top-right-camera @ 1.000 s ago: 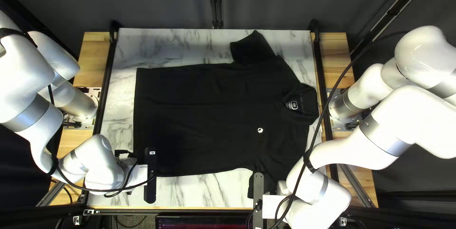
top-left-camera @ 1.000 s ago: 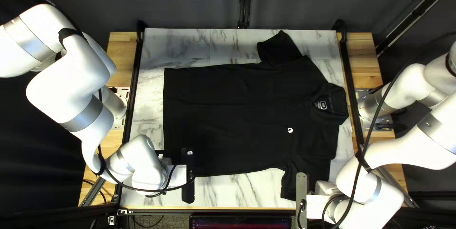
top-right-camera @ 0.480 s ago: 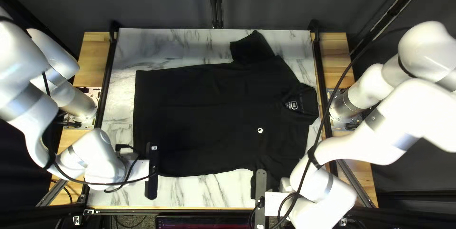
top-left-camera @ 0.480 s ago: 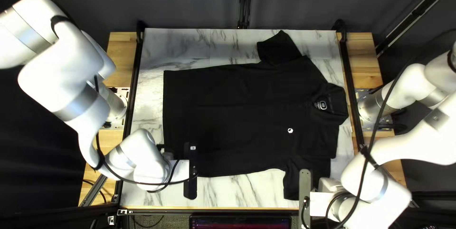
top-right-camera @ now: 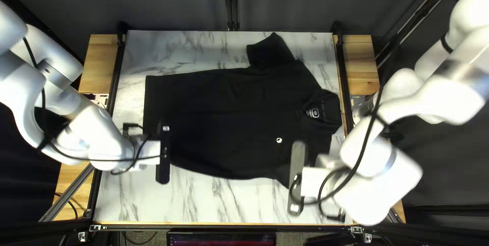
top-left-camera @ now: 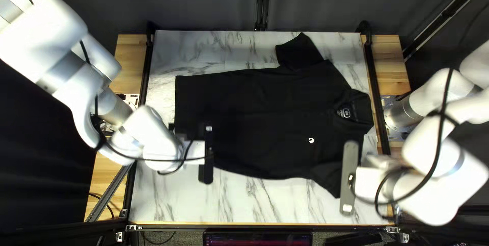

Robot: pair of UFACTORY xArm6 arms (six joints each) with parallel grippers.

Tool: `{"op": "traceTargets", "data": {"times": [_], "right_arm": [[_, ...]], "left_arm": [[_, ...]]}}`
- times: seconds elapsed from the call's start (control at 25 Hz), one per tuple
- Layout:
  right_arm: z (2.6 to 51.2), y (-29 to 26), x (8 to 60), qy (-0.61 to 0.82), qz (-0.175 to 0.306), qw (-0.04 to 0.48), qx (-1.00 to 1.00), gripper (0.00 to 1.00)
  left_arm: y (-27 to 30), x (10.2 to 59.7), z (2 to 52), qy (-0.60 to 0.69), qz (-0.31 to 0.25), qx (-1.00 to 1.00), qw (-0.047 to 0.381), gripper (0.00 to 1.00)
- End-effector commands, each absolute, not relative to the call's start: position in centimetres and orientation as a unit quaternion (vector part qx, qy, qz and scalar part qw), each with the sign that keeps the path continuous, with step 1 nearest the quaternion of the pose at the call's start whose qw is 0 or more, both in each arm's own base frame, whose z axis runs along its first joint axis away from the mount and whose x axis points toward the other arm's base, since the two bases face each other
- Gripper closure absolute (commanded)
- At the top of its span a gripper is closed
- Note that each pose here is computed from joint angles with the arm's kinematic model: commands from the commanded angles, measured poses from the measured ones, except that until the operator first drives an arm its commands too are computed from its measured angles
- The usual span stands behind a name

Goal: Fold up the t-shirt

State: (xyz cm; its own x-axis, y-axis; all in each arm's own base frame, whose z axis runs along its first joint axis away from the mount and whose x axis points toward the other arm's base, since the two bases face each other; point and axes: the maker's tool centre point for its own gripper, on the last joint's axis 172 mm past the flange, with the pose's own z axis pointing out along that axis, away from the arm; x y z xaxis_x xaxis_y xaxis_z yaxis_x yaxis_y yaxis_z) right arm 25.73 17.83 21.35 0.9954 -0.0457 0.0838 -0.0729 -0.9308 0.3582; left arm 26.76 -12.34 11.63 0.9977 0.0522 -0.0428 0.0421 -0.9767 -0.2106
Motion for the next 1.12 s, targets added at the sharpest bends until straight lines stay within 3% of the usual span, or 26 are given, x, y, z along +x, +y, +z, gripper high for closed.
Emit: {"op": "traceTargets", "data": {"times": [0.04,1.12], "right_arm": [[22.9,13.4,25.7,-0.035,0.048,0.195,0.979,1.0],[29.3,-4.3,26.6,-0.062,0.044,0.228,0.971,1.0]], "left_arm": [[-8.9,26.6,12.3,-0.026,0.026,-0.993,0.114,0.94],[2.9,25.0,15.9,-0.054,0.017,-0.988,0.145,0.92]]}}
